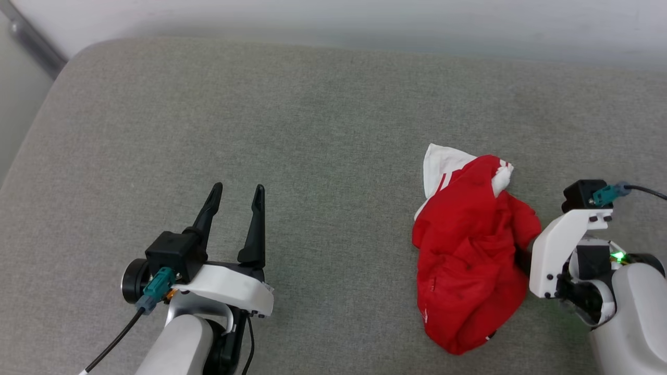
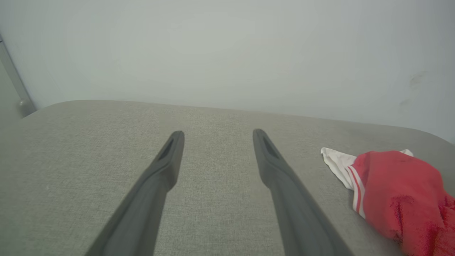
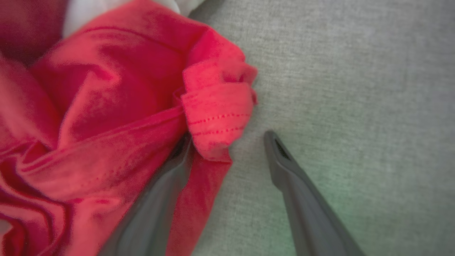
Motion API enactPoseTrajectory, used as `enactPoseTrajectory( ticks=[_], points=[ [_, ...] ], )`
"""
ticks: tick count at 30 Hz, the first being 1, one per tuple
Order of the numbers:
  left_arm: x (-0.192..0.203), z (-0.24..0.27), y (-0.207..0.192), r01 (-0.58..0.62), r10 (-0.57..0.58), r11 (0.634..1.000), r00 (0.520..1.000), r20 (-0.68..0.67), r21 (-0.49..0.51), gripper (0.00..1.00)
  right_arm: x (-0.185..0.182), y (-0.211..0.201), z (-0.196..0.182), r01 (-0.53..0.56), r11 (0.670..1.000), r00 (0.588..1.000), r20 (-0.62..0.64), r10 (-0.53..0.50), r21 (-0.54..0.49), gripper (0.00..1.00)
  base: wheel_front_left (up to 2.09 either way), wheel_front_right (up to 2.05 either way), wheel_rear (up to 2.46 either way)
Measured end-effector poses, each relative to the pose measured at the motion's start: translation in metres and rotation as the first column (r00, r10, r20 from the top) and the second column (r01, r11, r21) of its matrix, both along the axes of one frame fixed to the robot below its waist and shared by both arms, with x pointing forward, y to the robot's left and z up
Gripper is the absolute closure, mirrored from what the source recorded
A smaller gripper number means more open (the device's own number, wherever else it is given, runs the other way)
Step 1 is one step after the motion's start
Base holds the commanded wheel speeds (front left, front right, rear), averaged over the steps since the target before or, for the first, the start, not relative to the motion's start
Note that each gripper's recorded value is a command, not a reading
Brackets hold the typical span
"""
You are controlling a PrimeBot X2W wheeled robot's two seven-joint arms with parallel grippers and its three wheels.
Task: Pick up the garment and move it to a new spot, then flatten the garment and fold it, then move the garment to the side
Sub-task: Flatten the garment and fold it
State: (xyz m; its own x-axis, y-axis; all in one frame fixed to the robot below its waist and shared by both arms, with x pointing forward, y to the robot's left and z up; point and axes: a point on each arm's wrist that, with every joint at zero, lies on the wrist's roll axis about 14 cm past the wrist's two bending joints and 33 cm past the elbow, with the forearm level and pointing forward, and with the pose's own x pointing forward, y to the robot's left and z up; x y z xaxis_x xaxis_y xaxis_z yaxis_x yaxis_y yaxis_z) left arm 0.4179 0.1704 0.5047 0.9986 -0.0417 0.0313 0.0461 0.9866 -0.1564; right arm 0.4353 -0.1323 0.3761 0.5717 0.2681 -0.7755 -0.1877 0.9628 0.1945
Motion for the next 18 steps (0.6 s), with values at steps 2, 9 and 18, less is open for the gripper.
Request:
enactPoseTrajectory(
  ticks=[2,9,18],
  points=[
    [0.0,-0.007,0.005,-0.011,0.011,1.0,1.0,-0.018,-0.001,0.0,0.003,0.004,-0.008,-0.012,1.0,1.0,-0.029,0.012,-0.001,0.0,0.0,0.0,0.0],
    [0.0,-0.017,0.006,-0.016,0.016,1.0,0.999,-0.046,0.002,0.0,0.009,0.007,-0.005,-0.028,1.0,1.0,-0.004,0.028,0.011,1.0,0.0,0.0,0.0],
    [0.0,-0.012,-0.006,0.02,-0.02,1.0,0.999,-0.035,0.005,0.0,0.043,-0.031,0.092,0.046,0.999,0.919,0.392,-0.031,-0.028,1.0,0.0,0.0,0.0]
  ],
)
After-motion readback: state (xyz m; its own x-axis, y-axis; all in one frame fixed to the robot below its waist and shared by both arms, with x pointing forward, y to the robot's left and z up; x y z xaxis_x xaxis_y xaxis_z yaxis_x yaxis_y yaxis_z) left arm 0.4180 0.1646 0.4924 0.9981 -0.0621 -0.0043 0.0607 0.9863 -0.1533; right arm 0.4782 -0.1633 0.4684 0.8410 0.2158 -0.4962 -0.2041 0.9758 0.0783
